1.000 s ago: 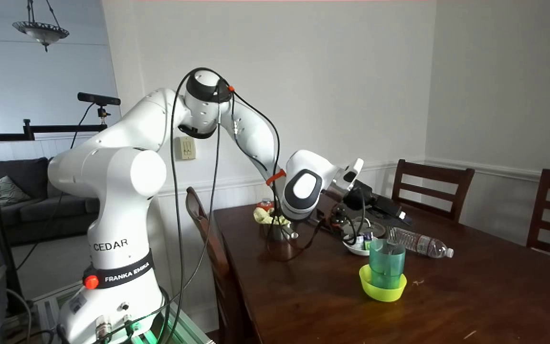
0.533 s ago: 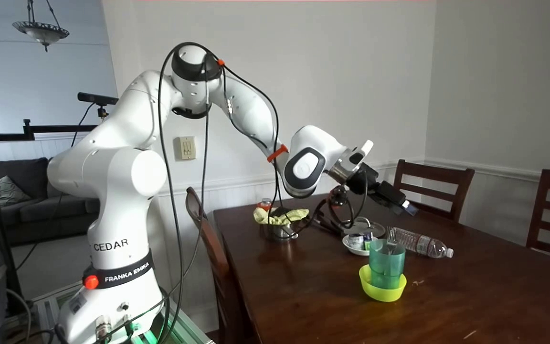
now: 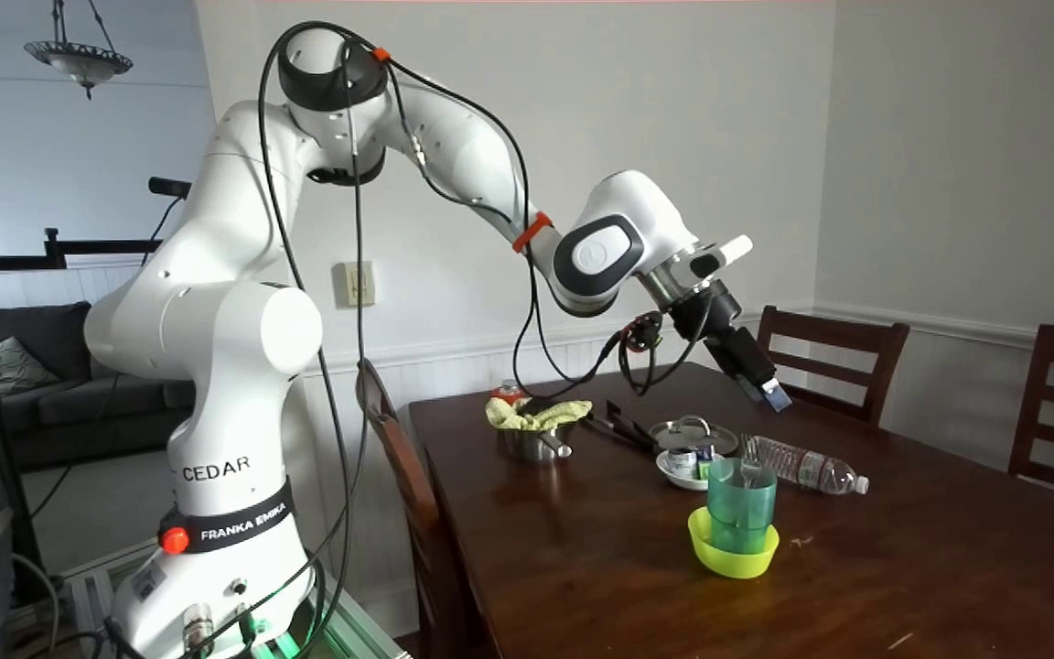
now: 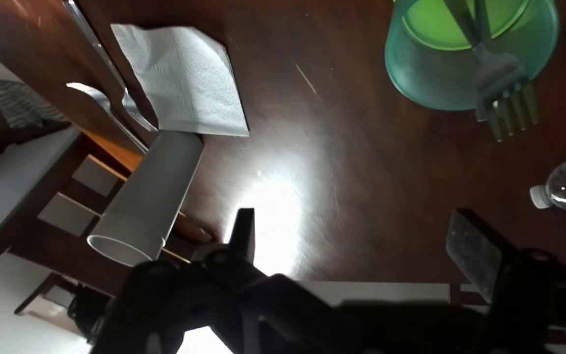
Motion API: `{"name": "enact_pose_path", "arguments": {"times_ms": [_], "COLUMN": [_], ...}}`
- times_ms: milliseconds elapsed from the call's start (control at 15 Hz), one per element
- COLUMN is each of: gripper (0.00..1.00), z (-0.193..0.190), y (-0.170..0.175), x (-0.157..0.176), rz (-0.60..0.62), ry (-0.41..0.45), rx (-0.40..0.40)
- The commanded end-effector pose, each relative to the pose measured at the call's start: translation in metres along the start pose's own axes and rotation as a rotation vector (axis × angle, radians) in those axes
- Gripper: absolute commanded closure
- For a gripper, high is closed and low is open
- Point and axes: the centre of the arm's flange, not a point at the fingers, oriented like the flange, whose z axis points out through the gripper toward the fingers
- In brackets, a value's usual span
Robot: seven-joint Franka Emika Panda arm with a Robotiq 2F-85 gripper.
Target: Pick up the spoon from the table and put it in the blue cup that is in the yellow bowl, pick up the fork and put it in the blue cup that is in the yellow bowl
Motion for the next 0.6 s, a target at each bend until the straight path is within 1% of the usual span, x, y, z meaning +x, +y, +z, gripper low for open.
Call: {"name": "enact_pose_path", "arguments": {"times_ms": [0,200,267,533], "gripper": [0.0,0.0,0.0,0.0], "z": [-0.025,-0.033,-0.016,-0.016], "y": [0.012,0.018,0.013,0.012], "x": [0.014,0.019,0.013,0.014], "rz": [0.077,0.119,0.078,0.076], "ry": [-0.128,-0.206,-0.157,-0.162], "rx": [0.09,0.125,0.068,0.068]}}
